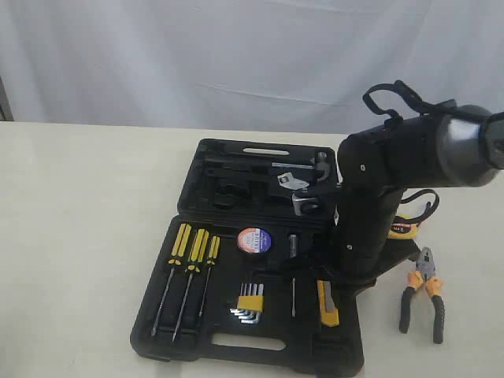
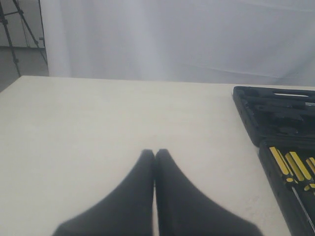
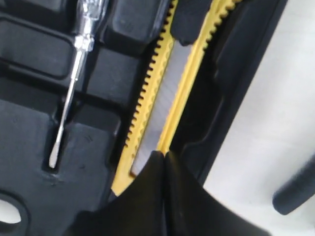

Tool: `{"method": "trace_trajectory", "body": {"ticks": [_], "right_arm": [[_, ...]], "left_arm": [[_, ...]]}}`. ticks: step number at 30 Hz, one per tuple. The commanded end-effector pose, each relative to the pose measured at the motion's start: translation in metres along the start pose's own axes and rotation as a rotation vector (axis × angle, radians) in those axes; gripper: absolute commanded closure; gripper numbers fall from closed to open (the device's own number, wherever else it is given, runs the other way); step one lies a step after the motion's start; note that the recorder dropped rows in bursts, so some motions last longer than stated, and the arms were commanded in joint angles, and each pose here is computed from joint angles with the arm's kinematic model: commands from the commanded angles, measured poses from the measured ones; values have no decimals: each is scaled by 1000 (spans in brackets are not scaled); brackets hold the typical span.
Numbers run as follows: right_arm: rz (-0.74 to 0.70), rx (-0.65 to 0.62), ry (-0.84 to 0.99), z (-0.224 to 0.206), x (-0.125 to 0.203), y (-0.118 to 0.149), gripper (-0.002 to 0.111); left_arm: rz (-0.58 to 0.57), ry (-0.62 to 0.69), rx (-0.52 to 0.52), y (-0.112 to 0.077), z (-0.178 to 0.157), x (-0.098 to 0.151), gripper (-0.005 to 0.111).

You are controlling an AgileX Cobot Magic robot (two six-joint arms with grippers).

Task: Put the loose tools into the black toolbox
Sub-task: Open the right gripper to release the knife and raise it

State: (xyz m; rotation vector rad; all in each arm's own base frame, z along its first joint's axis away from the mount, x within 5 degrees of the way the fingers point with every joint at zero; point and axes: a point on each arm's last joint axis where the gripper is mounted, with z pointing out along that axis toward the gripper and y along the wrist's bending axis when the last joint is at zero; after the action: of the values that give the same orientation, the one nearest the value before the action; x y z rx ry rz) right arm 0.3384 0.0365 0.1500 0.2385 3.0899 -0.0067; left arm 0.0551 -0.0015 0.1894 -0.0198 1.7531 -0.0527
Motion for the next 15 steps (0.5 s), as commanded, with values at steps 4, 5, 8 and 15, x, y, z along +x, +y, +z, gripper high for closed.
{"method": "trace_trajectory", "body": {"ticks": [4, 5, 8, 15], "right_arm": [[-19, 14, 30, 11, 0, -2, 109], [-19, 14, 29, 11, 0, -2, 109], [-22, 13, 27, 10, -1, -2, 109], [-26, 3, -11, -4, 0, -2, 109]], "left_arm": [[-4, 0, 3, 0, 0, 1, 107], [-4, 0, 3, 0, 0, 1, 107], [-4, 0, 3, 0, 0, 1, 107], [-4, 0, 3, 0, 0, 1, 107]]}}
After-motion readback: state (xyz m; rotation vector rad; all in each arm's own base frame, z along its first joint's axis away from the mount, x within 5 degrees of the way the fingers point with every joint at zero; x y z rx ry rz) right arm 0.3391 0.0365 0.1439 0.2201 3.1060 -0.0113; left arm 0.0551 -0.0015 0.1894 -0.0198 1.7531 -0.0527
